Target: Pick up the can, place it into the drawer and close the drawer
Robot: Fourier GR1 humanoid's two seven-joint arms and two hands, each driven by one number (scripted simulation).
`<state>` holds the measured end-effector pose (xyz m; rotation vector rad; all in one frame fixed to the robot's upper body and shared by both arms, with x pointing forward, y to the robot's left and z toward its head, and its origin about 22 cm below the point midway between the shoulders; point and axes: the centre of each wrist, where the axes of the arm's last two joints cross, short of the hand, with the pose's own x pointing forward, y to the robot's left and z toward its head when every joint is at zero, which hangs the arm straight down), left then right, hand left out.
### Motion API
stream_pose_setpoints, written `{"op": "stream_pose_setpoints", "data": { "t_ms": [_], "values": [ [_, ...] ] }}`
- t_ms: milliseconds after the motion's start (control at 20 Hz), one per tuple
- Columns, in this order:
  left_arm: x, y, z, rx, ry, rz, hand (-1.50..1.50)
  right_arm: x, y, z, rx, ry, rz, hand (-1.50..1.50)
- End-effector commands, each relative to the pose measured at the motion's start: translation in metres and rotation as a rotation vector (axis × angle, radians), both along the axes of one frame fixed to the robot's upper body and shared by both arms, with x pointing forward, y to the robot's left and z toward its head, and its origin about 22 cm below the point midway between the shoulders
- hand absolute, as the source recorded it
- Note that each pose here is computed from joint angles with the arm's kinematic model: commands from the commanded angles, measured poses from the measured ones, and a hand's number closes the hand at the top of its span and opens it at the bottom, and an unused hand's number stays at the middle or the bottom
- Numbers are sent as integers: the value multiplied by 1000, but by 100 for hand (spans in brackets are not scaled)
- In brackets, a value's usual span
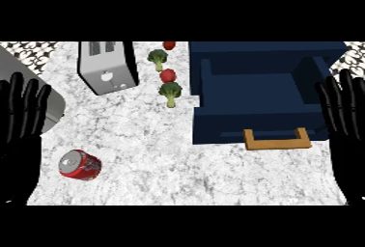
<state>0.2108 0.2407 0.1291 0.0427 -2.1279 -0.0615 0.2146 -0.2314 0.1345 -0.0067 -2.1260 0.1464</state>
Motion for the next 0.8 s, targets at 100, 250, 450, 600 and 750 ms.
{"op": "stream_pose_setpoints", "data": {
  "t_ms": [100,250,450,600,750],
  "values": [
    [-17,15,11,9,-53,-327,-150,-14,-4,1,-7,-15,-45,-150],
    [-23,9,7,17,-42,-629,-150,-5,-7,-1,-6,-11,-83,-150],
    [-29,56,-16,195,368,-495,-150,-15,-21,-31,28,320,-192,-150],
    [-38,83,-10,175,381,-501,-150,-14,-14,-32,25,321,-195,-150],
    [-33,104,-8,170,377,-484,-150,-26,-18,-29,31,328,-188,-150]
  ]
}}
